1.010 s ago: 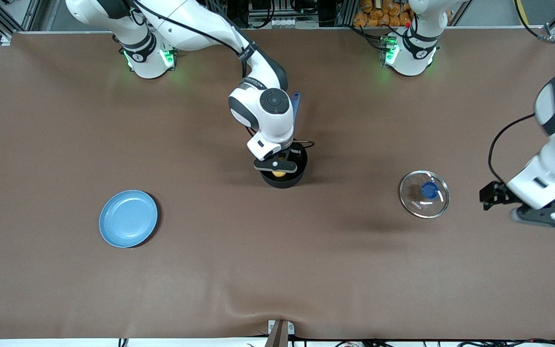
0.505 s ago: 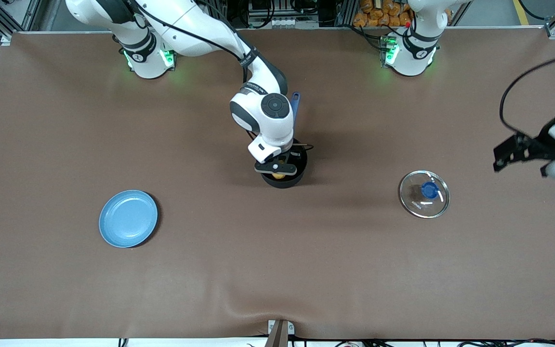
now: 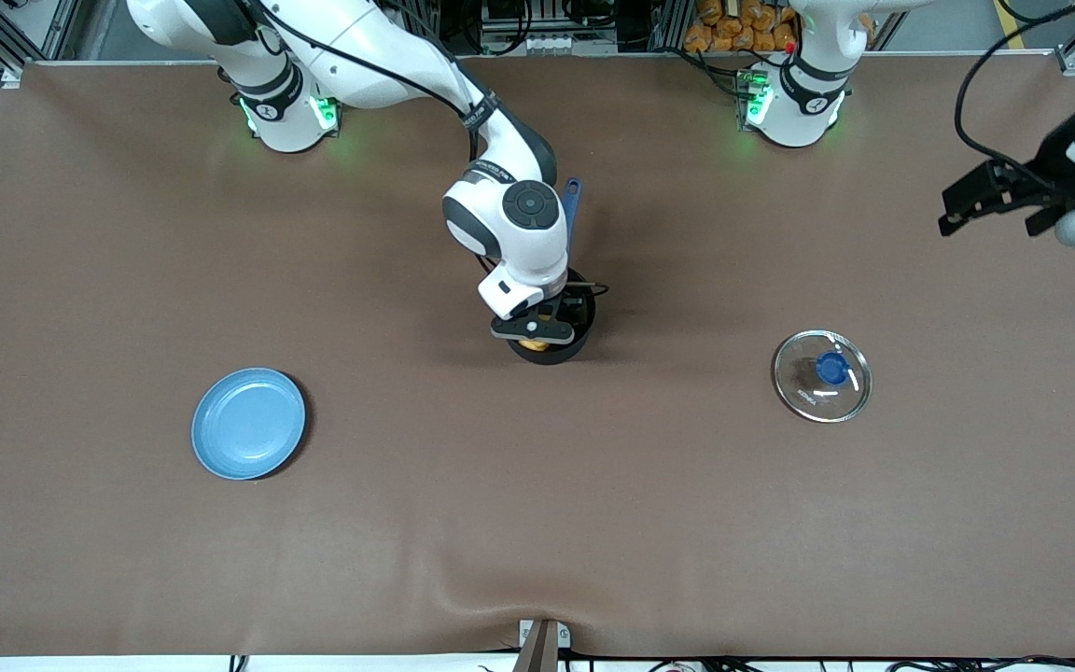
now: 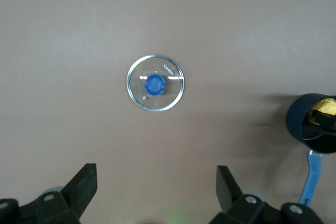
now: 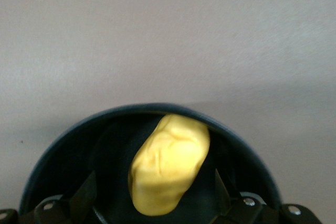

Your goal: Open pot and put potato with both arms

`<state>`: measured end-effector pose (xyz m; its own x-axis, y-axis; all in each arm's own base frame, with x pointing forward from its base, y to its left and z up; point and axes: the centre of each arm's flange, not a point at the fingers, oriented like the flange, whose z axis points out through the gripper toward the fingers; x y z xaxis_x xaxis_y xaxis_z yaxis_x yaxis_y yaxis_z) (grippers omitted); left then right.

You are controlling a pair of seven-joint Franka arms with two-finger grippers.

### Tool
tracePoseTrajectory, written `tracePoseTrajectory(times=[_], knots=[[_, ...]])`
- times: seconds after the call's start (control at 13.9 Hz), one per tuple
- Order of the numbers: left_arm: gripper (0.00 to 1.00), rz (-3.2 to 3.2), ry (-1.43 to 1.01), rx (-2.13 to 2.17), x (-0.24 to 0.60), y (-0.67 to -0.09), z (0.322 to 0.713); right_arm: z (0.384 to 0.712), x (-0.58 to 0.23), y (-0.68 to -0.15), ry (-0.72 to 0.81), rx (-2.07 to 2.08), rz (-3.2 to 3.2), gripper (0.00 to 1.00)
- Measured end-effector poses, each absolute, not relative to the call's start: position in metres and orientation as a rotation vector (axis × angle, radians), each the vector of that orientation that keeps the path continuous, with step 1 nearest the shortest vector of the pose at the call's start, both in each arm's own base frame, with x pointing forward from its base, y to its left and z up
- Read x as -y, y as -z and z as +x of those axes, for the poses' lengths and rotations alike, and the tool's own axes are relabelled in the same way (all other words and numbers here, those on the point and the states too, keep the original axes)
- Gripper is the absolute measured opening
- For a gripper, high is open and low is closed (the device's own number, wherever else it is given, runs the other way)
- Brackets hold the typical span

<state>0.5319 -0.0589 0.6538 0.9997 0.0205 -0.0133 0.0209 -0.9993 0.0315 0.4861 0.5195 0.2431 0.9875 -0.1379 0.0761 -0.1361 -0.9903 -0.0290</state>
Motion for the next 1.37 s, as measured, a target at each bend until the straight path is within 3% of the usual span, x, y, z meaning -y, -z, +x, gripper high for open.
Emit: tracePoseTrajectory(times=[0.51,0.94,1.37], knots=[[1.00,3.105,0.040,-0.087,0.066,-0.652,0.513,0.527,-0.437,-0.406,0.042,-0.220,-3.160,0.95],[1.00,3.103,0.057,-0.115,0.056,-0.646,0.517,0.571,-0.258,-0.529,-0.025,-0.209,-3.183,0.95],[1.00,3.103,0.065,-0.117,0.056,-0.643,0.519,0.566,-0.090,-0.604,-0.076,-0.153,-3.190,1.00]])
